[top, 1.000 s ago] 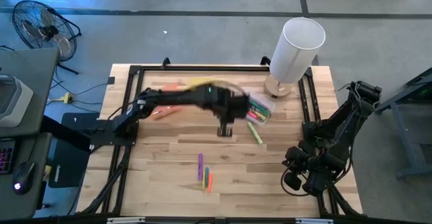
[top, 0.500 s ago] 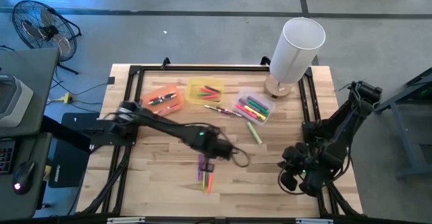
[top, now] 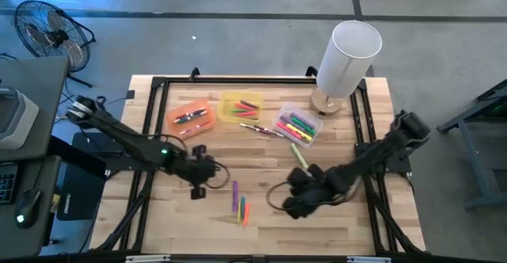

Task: Pick & Place Markers
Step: Put the light green highlighter pen into the white bin

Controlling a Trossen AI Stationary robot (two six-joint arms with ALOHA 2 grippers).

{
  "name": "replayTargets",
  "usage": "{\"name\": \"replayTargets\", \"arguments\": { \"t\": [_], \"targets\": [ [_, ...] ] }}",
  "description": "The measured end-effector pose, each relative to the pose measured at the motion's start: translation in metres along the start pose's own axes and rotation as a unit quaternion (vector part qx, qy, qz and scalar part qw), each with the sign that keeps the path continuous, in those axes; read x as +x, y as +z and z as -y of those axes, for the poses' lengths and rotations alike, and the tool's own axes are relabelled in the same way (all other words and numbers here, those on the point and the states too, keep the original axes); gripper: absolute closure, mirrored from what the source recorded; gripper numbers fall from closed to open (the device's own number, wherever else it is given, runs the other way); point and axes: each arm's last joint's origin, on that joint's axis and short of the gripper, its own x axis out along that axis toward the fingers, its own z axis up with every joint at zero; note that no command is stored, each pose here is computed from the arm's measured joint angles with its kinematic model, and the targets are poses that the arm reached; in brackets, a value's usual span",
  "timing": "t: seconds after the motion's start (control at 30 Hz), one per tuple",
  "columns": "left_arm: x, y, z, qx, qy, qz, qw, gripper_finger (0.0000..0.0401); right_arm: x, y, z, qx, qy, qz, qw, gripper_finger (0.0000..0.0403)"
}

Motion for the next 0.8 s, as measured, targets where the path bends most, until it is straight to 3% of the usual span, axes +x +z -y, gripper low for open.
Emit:
{"name": "replayTargets", "arguments": {
  "t": [0.17,0.33,0.57,0.8],
  "targets": [
    [-0.024,-0.020,-0.007,-0.007,-0.021,0.041,0.999,0.0401,0.018,0.026,-0.030,0.032,-0.059,-0.031,0.997,0.0403],
    [-0.042,-0.029,-0.009,0.010,-0.036,0.066,0.997,0.0401,0.028,0.034,-0.047,0.086,-0.134,-0.062,0.985,0.0403],
    [-0.052,-0.033,-0.004,0.023,-0.049,0.086,0.995,0.0401,0.038,0.039,-0.015,0.187,-0.306,-0.066,0.931,0.0402],
    [-0.052,-0.036,-0.003,0.027,-0.054,0.072,0.996,0.0401,0.071,0.046,0.024,0.168,-0.348,-0.122,0.914,0.0359]
  ]
}}
